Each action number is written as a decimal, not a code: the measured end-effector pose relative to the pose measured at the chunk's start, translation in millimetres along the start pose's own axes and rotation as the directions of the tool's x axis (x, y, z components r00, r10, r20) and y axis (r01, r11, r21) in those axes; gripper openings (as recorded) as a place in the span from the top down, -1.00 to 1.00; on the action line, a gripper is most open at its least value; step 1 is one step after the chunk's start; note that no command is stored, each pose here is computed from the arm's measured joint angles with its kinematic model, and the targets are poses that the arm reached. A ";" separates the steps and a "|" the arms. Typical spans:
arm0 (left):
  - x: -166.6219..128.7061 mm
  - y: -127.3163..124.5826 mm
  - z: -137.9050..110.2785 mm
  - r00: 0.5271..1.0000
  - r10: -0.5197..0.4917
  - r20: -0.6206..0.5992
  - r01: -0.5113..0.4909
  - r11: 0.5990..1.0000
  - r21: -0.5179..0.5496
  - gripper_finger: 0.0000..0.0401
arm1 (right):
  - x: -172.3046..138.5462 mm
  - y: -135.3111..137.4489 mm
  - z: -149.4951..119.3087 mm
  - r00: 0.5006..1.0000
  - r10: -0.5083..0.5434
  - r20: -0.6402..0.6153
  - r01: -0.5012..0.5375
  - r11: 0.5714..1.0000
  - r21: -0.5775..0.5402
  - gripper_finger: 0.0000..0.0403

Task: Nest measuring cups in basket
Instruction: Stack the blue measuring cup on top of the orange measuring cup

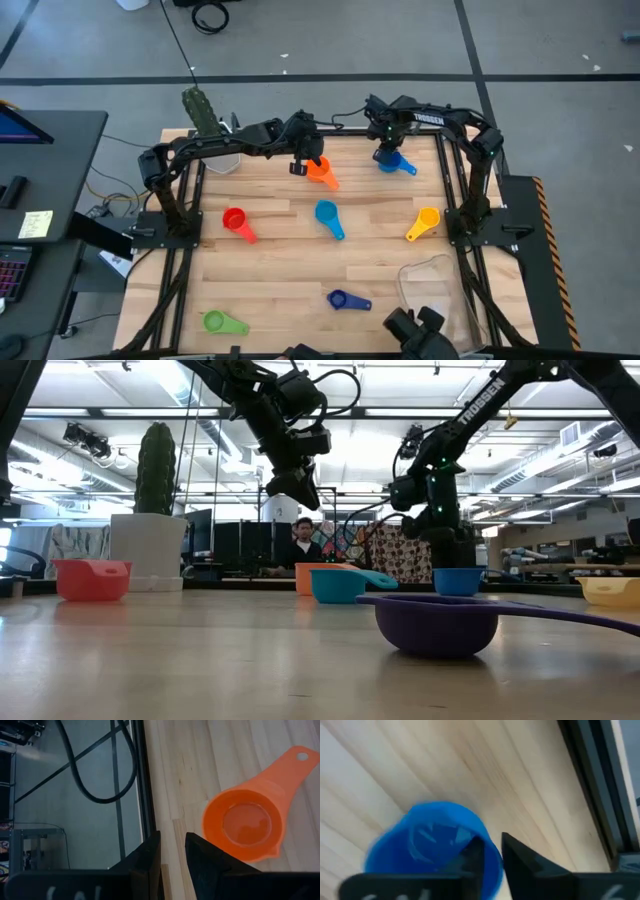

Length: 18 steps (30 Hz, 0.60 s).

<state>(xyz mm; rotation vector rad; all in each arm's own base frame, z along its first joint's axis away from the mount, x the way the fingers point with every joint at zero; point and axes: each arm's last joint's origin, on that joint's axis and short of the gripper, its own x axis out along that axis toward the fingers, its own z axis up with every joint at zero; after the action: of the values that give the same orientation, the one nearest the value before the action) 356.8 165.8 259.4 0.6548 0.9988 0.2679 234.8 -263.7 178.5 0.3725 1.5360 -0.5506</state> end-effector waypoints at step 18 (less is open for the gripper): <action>0.0 0.3 -0.3 1.000 0.009 -0.009 -0.009 1.000 -0.001 0.53 | -45.2 -9.6 12.4 0.999 -0.036 0.021 0.036 0.999 -0.019 0.94</action>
<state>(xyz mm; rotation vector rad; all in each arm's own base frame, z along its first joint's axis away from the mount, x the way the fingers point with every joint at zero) 356.6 166.1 259.4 0.6577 1.0049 0.2797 242.0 -273.9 224.7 0.3238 1.5296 -0.5657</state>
